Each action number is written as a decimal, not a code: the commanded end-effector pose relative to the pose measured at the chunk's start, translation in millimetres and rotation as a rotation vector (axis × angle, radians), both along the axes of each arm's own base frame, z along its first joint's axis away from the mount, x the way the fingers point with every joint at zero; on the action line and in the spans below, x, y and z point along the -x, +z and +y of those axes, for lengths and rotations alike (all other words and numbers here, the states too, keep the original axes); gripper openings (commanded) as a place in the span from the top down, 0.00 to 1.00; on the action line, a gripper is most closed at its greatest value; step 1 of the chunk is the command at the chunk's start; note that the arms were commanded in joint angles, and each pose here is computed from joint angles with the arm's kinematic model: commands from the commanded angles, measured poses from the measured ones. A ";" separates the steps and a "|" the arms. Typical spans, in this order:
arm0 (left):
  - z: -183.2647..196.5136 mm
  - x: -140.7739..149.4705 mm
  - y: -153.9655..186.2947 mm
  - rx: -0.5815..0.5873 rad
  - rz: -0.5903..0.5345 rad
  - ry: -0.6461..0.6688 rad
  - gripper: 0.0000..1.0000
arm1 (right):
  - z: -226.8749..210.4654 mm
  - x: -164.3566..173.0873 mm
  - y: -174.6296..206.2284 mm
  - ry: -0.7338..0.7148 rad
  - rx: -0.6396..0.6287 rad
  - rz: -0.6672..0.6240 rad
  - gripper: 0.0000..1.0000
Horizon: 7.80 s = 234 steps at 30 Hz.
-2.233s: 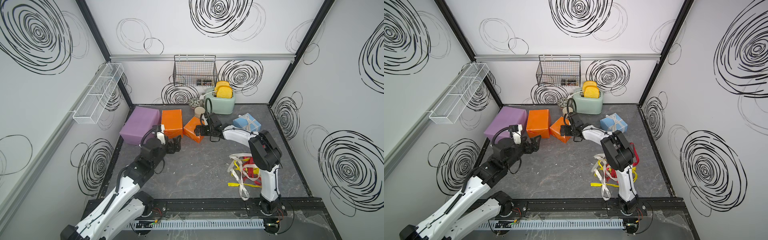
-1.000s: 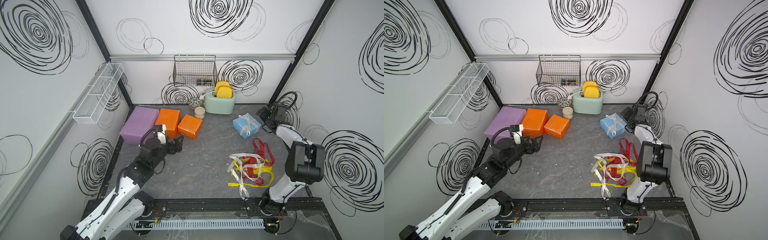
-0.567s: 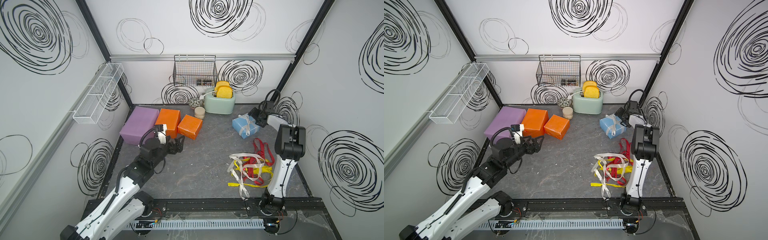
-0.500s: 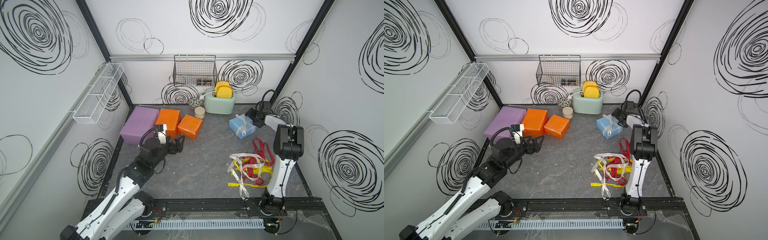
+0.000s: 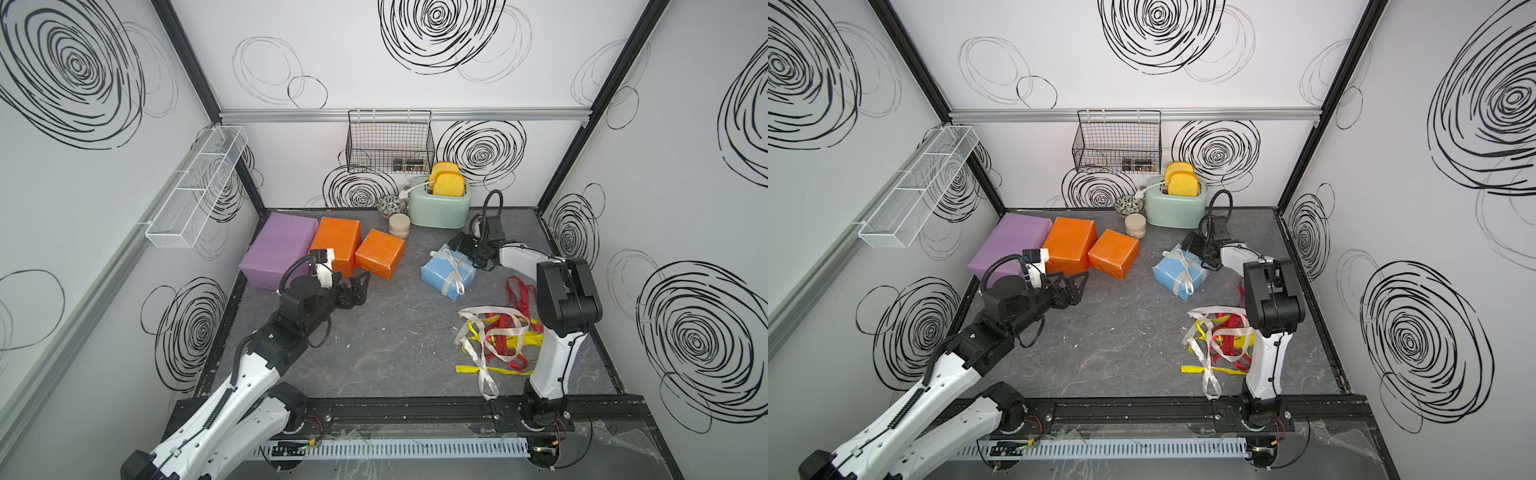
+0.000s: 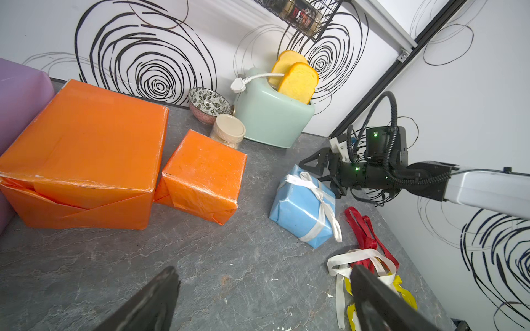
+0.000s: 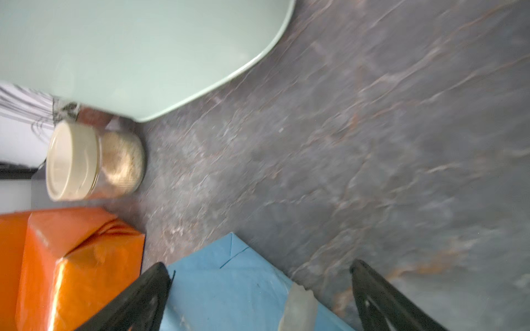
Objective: Untie the ribbon bows on the gift boxes
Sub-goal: Move the gift box to the center of the board, then untie the ribbon from the gift box.
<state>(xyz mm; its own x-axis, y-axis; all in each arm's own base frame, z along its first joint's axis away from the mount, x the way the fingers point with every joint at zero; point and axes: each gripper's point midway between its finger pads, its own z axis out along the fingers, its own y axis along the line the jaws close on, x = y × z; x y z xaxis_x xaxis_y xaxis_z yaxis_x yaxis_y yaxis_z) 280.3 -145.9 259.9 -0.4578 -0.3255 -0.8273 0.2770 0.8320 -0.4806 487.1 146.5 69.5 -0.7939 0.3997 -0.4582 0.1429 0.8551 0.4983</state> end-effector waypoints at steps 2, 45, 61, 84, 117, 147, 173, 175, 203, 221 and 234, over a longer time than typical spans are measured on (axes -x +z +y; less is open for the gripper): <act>-0.9 -2.1 7.1 0.011 -0.033 0.007 0.04 | 42.9 43.2 -18.5 0.114 0.025 0.066 0.01; -127.5 42.3 -121.5 -0.555 0.330 -0.477 0.24 | 75.9 220.9 79.4 0.356 -0.125 -0.447 0.60; -121.9 8.1 -126.3 -0.695 0.258 -0.463 0.61 | 81.0 220.4 67.7 0.379 -0.138 -0.396 0.78; -118.0 4.9 -154.6 -0.701 0.332 -0.470 0.63 | 85.6 221.2 65.9 0.401 -0.144 -0.388 0.81; -129.5 8.1 -121.1 -0.597 0.249 -0.461 1.00 | 127.9 216.6 40.2 0.516 -0.052 -0.283 0.72; -107.2 -6.4 -2.3 -0.364 -0.017 -0.225 1.00 | 120.8 209.6 -14.2 0.478 0.144 -0.116 0.59; -55.2 -15.4 133.7 -0.182 -0.294 0.074 1.00 | 123.7 212.3 -20.7 0.494 0.135 -0.098 0.58; -49.3 -16.9 127.4 -0.180 -0.281 0.102 1.00 | 123.4 212.4 -19.9 0.492 0.135 -0.101 0.58; -103.4 30.5 -32.5 -0.246 0.195 -0.335 0.39 | 63.2 200.7 49.0 0.242 -0.025 -0.329 0.45; -140.4 41.8 -117.5 -0.360 0.344 -0.222 0.59 | 50.3 201.1 50.4 0.215 -0.062 -0.340 0.47; -128.0 33.8 -149.8 -0.411 0.398 -0.147 0.54 | 52.6 201.2 48.3 0.227 -0.060 -0.332 0.48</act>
